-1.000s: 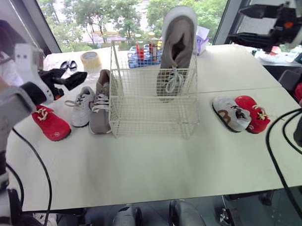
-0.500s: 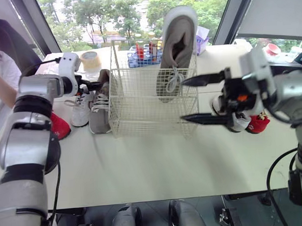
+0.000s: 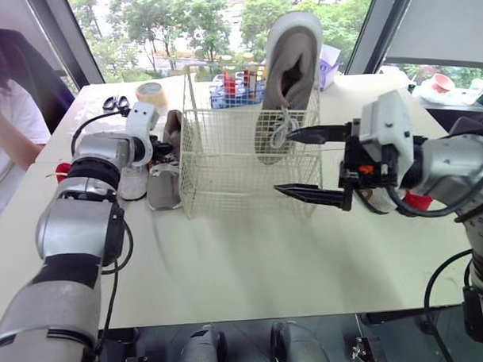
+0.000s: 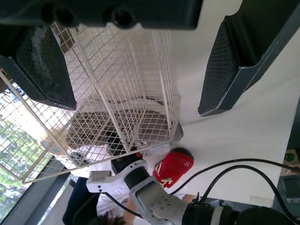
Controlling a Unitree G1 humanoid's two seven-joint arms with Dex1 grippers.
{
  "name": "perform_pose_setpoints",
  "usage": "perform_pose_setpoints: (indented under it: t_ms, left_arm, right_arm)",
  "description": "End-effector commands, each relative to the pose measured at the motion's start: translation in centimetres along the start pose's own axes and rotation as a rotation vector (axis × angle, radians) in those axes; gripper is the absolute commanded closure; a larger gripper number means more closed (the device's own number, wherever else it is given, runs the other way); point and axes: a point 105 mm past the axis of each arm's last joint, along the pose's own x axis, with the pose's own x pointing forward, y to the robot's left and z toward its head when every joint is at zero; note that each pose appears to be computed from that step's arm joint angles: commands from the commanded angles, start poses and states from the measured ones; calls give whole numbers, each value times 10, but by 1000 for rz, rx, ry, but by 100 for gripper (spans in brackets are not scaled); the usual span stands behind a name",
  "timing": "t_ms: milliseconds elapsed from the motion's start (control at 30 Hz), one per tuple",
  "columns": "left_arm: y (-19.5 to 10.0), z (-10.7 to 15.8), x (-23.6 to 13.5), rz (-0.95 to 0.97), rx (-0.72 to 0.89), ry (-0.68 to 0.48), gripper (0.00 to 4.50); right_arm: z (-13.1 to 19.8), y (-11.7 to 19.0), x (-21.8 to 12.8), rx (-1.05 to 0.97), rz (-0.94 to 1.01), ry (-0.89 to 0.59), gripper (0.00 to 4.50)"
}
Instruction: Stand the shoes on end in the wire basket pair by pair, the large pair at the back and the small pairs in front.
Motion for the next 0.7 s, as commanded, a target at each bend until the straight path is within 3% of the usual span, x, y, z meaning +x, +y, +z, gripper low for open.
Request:
perform_pose_setpoints:
  t_ms: [33,133,300,400,467,533,700]
  left_arm:
    - [20,52,-26,88,-12,-174,433]
    - [36,86,-51,141,-125,-314,433]
    - [38,184,-133,113,-150,-801,433]
    - [36,209,-165,125,-169,-979,433]
    - [8,240,-201,79,-59,-1210,433]
    - [-22,253,-219,53,57,-1364,433]
    - [-108,253,-207,7,297,-1551,433]
  right_arm:
    - [22,-7,-2,-58,-19,-71,0]
    - [36,-7,-5,-46,-4,-127,0]
    - [56,-16,-21,-6,-22,-210,0]
    - [55,-24,-26,-2,-64,-200,0]
    - [54,-29,-31,0,-96,-194,0]
    - [57,-32,-35,2,-116,-207,0]
    - [57,-34,-47,15,-167,-177,0]
